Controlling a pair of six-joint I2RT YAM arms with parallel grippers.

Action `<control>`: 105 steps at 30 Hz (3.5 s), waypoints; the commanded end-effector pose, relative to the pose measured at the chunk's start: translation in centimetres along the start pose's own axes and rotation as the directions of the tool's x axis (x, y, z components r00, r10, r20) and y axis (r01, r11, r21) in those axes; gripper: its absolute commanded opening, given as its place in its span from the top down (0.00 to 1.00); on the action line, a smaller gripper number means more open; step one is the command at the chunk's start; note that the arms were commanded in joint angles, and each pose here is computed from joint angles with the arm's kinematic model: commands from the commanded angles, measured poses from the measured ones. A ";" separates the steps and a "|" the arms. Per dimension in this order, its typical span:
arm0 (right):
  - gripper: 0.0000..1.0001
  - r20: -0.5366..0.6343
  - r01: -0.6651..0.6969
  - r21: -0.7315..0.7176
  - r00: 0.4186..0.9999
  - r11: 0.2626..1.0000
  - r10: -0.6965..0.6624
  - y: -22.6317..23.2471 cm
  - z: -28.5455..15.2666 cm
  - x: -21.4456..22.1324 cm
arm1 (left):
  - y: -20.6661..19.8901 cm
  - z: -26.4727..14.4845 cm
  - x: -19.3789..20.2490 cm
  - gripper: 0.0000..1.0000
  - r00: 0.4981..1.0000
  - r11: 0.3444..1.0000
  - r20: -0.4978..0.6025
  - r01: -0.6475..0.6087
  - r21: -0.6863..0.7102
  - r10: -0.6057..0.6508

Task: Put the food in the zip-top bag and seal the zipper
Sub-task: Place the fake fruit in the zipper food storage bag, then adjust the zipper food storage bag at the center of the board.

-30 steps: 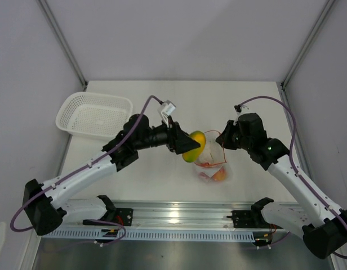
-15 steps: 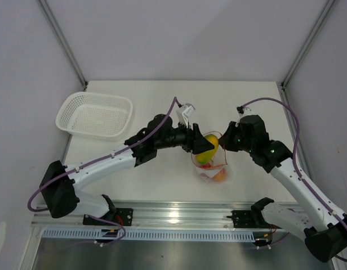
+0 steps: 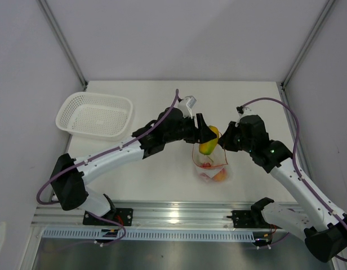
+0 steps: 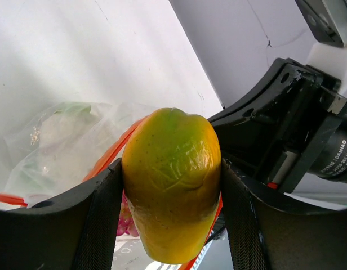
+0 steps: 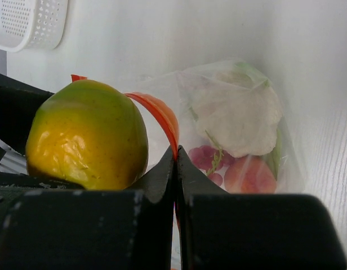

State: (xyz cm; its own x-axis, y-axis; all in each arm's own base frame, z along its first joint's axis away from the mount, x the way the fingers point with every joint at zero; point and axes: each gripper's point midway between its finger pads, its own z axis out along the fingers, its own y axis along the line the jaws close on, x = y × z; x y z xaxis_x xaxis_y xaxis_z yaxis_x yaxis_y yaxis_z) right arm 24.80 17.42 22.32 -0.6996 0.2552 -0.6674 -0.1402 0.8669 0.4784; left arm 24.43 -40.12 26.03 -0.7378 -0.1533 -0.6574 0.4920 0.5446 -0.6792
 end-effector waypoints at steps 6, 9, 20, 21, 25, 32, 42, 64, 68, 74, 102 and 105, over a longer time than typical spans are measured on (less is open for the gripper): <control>1.00 0.056 -0.008 -0.032 0.998 0.999 0.010 1.2 -0.3 -1.7 | 0.1 0.4 1.6 0.99 0.999 0.999 -0.018 0.031 -0.025 -0.031; 1.00 0.061 -0.006 -0.028 0.998 1.000 0.007 1.2 -0.4 -2.0 | 0.1 0.6 2.5 0.99 0.999 0.999 -0.034 0.019 -0.029 -0.020; 1.00 0.072 0.002 -0.026 0.997 1.000 0.000 1.3 -0.7 -2.3 | 1.4 -0.7 2.6 0.08 0.997 0.991 -0.022 -0.071 -0.110 0.069; 1.00 0.073 0.004 -0.027 0.997 1.000 -0.002 1.3 -0.7 -2.3 | 1.3 -1.0 1.5 0.02 0.996 0.988 0.016 -0.084 -0.129 0.087; 1.00 0.066 0.016 -0.023 0.998 1.000 -0.014 1.2 -0.8 -2.2 | 0.4 -2.4 -0.4 0.00 0.974 0.971 0.062 -0.209 -0.113 0.217; 1.00 0.054 0.048 -0.023 0.997 0.999 -0.047 1.2 -1.6 -2.1 | -0.5 -8.1 -7.3 0.00 0.831 0.853 0.214 -0.465 -0.237 0.513; 1.00 -0.010 0.082 -0.127 0.996 0.989 -0.084 2.6 -1.9 -1.1 | 6.3 -8.1 -6.2 0.04 0.837 0.849 0.138 -0.520 -0.100 0.529; 1.00 -0.117 0.062 -0.335 0.987 0.940 -0.107 4.6 -2.5 -0.8 | 7.3 -4.9 -0.4 0.15 0.868 0.828 0.195 -0.495 0.262 0.457; 1.00 -0.117 0.064 -0.310 0.988 0.949 -0.105 4.0 -2.6 -0.7 | 8.1 -5.5 -2.0 0.18 0.882 0.883 0.250 -0.443 0.154 0.399; 1.00 -0.120 0.053 -0.293 0.989 0.955 -0.092 3.5 -2.3 -0.2 | 7.6 -5.7 -2.2 0.23 0.961 0.958 0.162 -0.247 0.144 0.224; 1.00 -0.130 0.022 -0.257 0.990 0.966 -0.057 2.7 -2.0 0.3 | 7.5 -8.6 1.6 0.40 0.996 0.999 0.082 0.031 0.027 -0.033; 1.00 -0.139 0.008 -0.265 0.989 0.964 -0.047 2.8 -1.9 0.6 | 6.5 -8.4 2.8 0.40 0.998 0.998 0.032 0.051 0.043 -0.052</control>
State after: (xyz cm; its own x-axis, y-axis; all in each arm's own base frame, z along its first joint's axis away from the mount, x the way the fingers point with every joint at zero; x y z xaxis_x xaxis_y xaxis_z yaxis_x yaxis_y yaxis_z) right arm 22.63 19.11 23.46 -0.7998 0.1241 -0.5873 -0.3202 0.7394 0.5923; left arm 22.83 -29.66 22.47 -0.7071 -0.1996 -0.6784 0.5201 0.5032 -0.6902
